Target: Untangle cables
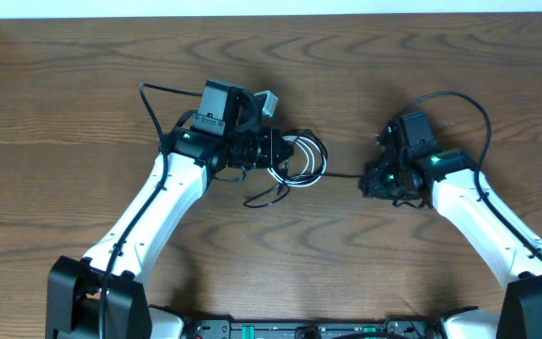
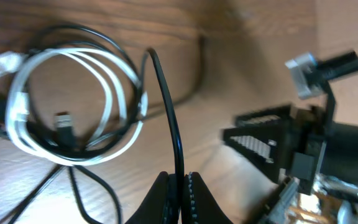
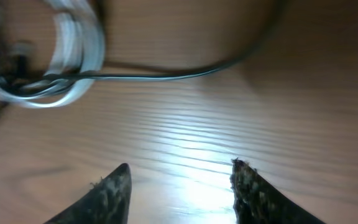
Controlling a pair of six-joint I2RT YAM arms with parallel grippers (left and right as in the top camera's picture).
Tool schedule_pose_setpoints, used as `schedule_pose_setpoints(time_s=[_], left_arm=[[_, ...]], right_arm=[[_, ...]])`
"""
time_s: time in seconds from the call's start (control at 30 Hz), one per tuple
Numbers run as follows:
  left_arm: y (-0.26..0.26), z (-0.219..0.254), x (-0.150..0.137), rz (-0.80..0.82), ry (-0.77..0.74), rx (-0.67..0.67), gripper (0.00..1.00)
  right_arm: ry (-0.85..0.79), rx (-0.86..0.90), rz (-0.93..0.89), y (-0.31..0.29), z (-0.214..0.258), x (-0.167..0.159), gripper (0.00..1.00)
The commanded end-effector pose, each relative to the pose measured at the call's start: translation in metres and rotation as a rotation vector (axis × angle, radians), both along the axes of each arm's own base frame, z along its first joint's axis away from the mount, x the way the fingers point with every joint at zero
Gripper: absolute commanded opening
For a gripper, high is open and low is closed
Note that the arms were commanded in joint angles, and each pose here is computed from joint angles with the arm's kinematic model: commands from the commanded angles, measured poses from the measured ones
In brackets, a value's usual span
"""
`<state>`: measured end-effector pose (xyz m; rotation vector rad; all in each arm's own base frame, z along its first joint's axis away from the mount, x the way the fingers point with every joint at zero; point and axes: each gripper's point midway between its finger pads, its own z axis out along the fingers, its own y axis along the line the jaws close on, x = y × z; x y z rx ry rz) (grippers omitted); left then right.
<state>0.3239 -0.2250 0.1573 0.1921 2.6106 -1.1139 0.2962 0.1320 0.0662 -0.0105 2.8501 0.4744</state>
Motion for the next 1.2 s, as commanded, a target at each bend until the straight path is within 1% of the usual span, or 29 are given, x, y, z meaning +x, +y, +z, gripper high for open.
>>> schedule_pose_setpoints(time_s=[0.0, 0.1, 0.2, 0.3, 0.33, 0.4, 0.43, 0.5, 0.57, 0.63, 0.7, 0.73, 0.77, 0.8, 0.9, 0.97, 1.07, 1.17], left_arm=[[-0.009, 0.030, -0.012, -0.079, -0.070, -0.078, 0.07], [-0.007, 0.057, -0.019, -0.086, -0.135, -0.108, 0.07], [-0.008, 0.094, -0.036, -0.095, -0.178, -0.185, 0.07], [-0.012, 0.128, -0.056, -0.139, -0.210, -0.285, 0.08], [-0.014, 0.139, -0.061, -0.156, -0.214, -0.323, 0.07], [-0.018, 0.161, -0.073, -0.213, -0.235, -0.404, 0.07], [-0.020, 0.167, -0.076, -0.229, -0.245, -0.427, 0.07], [-0.020, 0.176, -0.077, -0.242, -0.276, -0.447, 0.07], [-0.019, 0.175, -0.074, -0.235, -0.304, -0.431, 0.08], [-0.015, 0.162, -0.062, -0.176, -0.313, -0.361, 0.08], [-0.001, 0.132, -0.043, -0.052, -0.286, -0.220, 0.16], [0.004, 0.122, -0.037, -0.013, -0.271, -0.176, 0.17], [0.011, 0.109, -0.030, 0.035, -0.249, -0.118, 0.17], [0.020, 0.089, -0.022, 0.090, -0.210, -0.040, 0.21], [0.033, 0.046, -0.007, 0.159, -0.120, 0.094, 0.23], [0.034, 0.012, 0.005, 0.174, -0.056, 0.153, 0.26], [0.029, -0.022, 0.019, 0.168, -0.001, 0.178, 0.27], [0.026, -0.058, 0.029, 0.164, 0.056, 0.203, 0.29]], right_arm=[[-0.065, 0.113, 0.160, 0.031, 0.014, 0.001, 0.57], [-0.122, 0.128, 0.179, 0.040, 0.020, 0.010, 0.60], [-0.184, 0.146, 0.202, 0.051, 0.028, 0.019, 0.61], [-0.238, 0.163, 0.223, 0.062, 0.034, 0.027, 0.61], [-0.262, 0.170, 0.229, 0.065, 0.037, 0.031, 0.61], [-0.304, 0.184, 0.240, 0.072, 0.043, 0.037, 0.55], [-0.315, 0.187, 0.243, 0.074, 0.044, 0.039, 0.54], [-0.327, 0.191, 0.247, 0.076, 0.045, 0.040, 0.54], [-0.319, 0.189, 0.248, 0.076, 0.044, 0.039, 0.52], [-0.286, 0.175, 0.244, 0.073, 0.037, 0.034, 0.45], [-0.232, 0.117, 0.215, 0.061, 0.026, 0.027, 0.39], [-0.210, 0.089, 0.191, 0.055, 0.021, 0.025, 0.40], [-0.180, 0.041, 0.145, 0.045, 0.015, 0.022, 0.44], [-0.158, -0.002, 0.116, 0.036, 0.010, 0.020, 0.45], [-0.099, -0.068, 0.063, 0.021, 0.001, 0.010, 0.44], [-0.068, -0.073, 0.026, 0.017, -0.001, 0.006, 0.44], [-0.067, -0.072, 0.027, 0.018, -0.001, 0.005, 0.46], [-0.061, -0.075, 0.027, 0.017, -0.002, 0.004, 0.46]])
